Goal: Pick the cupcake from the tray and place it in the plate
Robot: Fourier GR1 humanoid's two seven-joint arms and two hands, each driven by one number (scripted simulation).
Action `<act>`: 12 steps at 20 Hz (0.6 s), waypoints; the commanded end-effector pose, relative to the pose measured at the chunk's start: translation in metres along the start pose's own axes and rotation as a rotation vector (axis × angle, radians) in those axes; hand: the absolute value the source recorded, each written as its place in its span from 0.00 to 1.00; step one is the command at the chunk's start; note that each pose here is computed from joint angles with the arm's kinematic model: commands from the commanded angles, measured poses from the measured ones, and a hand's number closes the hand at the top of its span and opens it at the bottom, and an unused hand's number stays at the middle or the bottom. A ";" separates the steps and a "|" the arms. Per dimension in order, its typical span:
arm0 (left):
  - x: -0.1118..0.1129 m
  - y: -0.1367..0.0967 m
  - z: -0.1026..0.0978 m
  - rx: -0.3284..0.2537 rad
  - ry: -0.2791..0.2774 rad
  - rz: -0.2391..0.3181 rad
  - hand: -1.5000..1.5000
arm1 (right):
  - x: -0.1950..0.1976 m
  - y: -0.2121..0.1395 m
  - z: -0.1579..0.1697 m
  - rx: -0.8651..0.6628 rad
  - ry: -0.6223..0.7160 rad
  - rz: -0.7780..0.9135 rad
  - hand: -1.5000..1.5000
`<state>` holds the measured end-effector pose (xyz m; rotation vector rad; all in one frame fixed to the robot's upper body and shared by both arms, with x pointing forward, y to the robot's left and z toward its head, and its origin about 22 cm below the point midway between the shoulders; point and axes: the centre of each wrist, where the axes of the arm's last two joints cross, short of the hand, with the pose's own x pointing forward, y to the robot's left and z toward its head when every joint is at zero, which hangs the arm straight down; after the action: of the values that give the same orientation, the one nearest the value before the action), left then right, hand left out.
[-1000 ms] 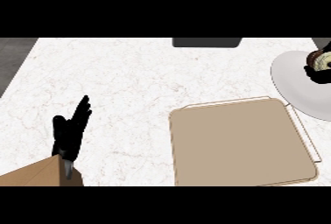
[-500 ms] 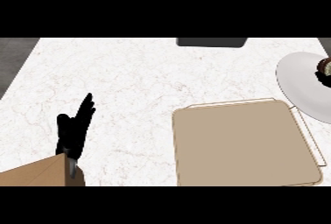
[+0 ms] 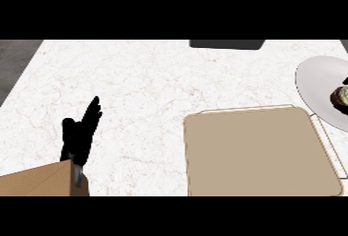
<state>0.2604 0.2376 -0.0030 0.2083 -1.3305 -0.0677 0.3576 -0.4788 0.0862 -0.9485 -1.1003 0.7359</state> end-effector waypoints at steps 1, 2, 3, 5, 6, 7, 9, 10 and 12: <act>-0.007 -0.011 0.002 -0.018 0.010 0.005 0.50 | -0.004 -0.005 0.001 0.110 0.018 0.022 0.00; -0.005 0.000 0.001 -0.004 0.026 -0.008 0.50 | -0.016 0.006 0.007 0.134 -0.041 -0.022 0.00; -0.002 0.010 0.005 0.010 0.009 -0.011 0.50 | -0.012 -0.009 0.005 0.128 -0.061 -0.032 0.00; -0.011 0.012 0.004 0.011 0.021 -0.003 0.50 | -0.013 -0.017 0.005 0.105 -0.149 -0.084 0.00; -0.002 -0.008 0.006 -0.004 0.011 -0.016 0.50 | -0.016 -0.011 0.007 0.084 -0.169 -0.130 0.00; 0.003 0.002 0.003 0.003 0.018 0.006 0.50 | -0.007 -0.011 0.002 0.056 -0.239 -0.202 0.00; -0.004 0.014 0.001 -0.003 0.019 -0.003 0.50 | -0.008 -0.029 0.003 -0.031 -0.300 -0.386 0.00; -0.004 0.013 0.002 0.031 0.014 -0.001 0.50 | -0.012 -0.022 0.004 -0.071 -0.324 -0.462 0.00; -0.009 0.002 0.005 0.019 0.025 0.006 0.50 | -0.014 -0.027 0.005 -0.107 -0.346 -0.625 0.00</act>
<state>0.2561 0.2429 -0.0052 0.2211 -1.3310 -0.0578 0.3524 -0.4947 0.1013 -0.6360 -1.4701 0.5357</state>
